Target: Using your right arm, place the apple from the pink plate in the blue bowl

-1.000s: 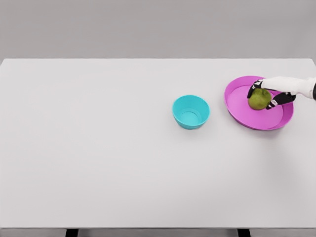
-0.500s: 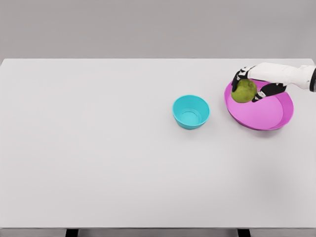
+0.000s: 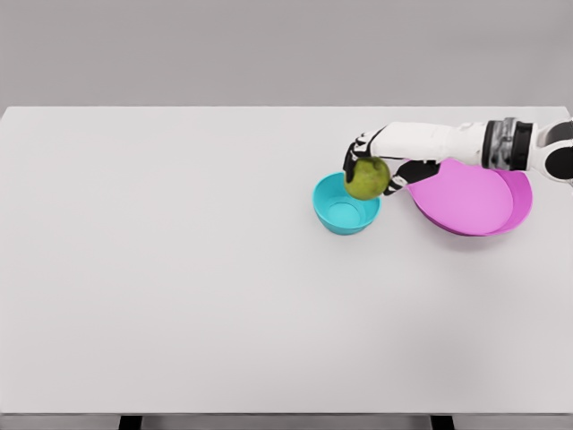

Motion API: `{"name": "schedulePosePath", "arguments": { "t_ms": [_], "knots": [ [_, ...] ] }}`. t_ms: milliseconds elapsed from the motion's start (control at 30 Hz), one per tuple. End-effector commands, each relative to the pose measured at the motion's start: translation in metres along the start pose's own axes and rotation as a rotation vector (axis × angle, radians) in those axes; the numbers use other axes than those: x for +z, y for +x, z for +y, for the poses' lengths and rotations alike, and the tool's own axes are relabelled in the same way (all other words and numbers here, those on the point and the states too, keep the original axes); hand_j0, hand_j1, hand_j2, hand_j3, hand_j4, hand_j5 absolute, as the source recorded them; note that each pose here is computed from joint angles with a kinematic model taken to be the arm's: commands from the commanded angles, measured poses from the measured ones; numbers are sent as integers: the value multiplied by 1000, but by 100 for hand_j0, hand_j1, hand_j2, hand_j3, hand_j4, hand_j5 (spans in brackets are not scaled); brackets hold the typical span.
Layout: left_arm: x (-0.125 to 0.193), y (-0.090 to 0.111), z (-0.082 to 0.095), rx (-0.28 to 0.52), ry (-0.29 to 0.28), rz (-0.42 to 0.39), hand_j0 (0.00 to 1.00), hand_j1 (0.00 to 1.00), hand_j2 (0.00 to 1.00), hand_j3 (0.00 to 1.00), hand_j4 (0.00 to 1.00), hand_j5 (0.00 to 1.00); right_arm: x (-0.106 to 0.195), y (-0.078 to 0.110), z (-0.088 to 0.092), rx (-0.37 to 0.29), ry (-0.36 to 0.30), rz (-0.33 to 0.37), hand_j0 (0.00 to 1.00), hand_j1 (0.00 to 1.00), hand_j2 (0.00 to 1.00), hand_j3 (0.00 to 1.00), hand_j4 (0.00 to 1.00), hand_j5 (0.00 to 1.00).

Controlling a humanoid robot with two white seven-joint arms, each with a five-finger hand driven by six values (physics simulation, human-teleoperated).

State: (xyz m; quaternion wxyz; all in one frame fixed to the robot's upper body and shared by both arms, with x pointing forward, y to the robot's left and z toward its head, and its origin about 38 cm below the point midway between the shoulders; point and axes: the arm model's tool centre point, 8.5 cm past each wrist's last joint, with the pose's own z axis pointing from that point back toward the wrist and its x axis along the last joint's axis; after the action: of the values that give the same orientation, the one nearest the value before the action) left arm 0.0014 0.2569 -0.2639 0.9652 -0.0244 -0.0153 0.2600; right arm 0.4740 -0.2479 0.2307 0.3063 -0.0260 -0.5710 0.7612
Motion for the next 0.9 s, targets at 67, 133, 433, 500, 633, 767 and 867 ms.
{"name": "schedulePosePath", "arguments": {
  "t_ms": [67,133,433,500,633,767,867],
  "knots": [
    [0,0,0,0,0,0,100,100,100,100,100,100,-3,6,-1,3,0,-21,43,43,43,43,43,43],
    [0,0,0,-1,0,0,100,100,100,100,100,100,-4,7,-1,5,2,-22,44,44,44,44,44,44],
    [0,0,0,0,0,0,100,100,100,100,100,100,-9,24,-3,62,19,-65,86,86,86,86,86,86],
    [0,0,0,2,0,0,100,100,100,100,100,100,-1,22,-2,61,20,-50,90,90,90,90,90,90],
    [0,0,0,0,0,0,100,100,100,100,100,100,11,23,-8,75,3,-40,99,99,99,99,99,99],
    [0,0,0,0,0,0,100,100,100,100,100,100,11,28,-9,84,2,-52,100,100,100,100,100,100],
    [0,0,0,0,0,0,100,100,100,100,100,100,34,39,-21,124,-20,-43,100,100,100,100,100,100]
  ]
}}
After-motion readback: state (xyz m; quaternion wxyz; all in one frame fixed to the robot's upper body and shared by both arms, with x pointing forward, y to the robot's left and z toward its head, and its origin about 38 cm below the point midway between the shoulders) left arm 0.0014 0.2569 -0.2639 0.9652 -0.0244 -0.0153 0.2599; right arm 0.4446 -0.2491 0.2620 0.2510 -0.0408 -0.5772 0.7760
